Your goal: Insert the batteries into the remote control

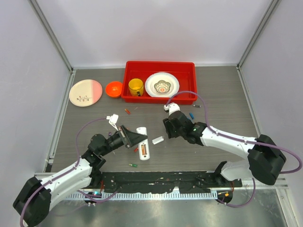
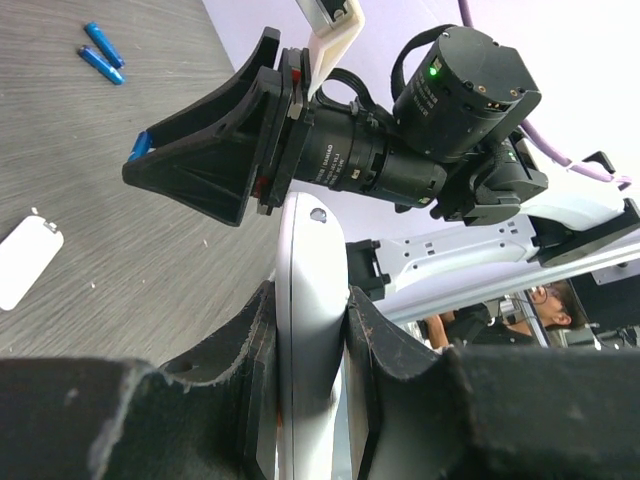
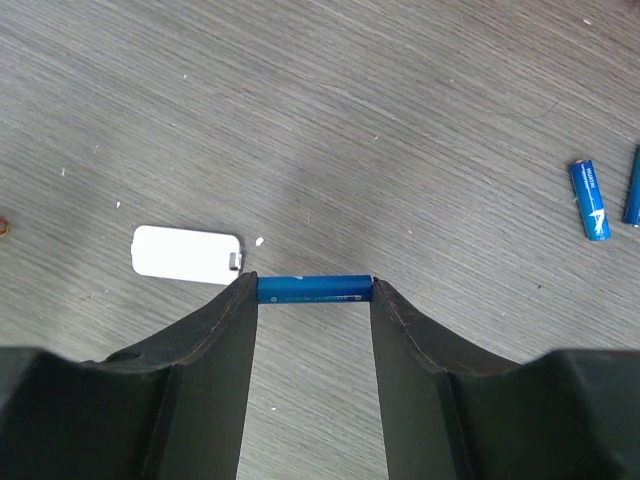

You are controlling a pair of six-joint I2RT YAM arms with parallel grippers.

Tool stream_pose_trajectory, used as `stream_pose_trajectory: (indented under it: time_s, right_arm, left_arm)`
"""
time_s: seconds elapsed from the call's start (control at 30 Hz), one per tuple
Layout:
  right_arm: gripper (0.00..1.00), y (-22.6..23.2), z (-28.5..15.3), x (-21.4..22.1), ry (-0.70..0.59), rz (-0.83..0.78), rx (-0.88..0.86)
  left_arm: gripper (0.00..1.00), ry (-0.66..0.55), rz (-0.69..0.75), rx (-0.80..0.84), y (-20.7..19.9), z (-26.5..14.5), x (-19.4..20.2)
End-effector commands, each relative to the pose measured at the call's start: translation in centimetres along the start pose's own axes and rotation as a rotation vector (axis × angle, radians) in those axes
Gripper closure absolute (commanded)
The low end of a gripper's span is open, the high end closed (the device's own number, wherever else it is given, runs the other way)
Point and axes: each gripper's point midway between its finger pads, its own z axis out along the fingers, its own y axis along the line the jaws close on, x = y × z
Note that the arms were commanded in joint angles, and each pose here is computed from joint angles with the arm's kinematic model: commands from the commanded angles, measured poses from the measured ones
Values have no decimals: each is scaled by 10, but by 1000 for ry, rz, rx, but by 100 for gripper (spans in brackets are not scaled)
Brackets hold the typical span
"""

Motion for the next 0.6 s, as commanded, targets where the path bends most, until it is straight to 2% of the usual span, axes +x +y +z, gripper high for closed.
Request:
stream_pose_trajectory:
  time_s: [0.0, 0.23, 0.4, 0.53, 0.57]
  right_arm:
    - [99, 4, -12, -24, -128, 12, -21]
    - [99, 7, -11, -25, -168, 28, -34]
    - [99, -10, 2, -17, -85, 92, 112]
    - [99, -13, 13, -13, -52, 274, 155]
    - [99, -13, 16, -11, -57, 382, 170]
  left_arm:
    - [100, 5, 61, 139, -29, -2, -3]
    - [100, -99, 101, 157, -20, -12, -9]
    - [100, -136, 137, 137, -18, -15, -14]
    - [100, -168, 149, 93, -3, -18, -15]
    - [100, -177, 148, 90, -1, -19, -16]
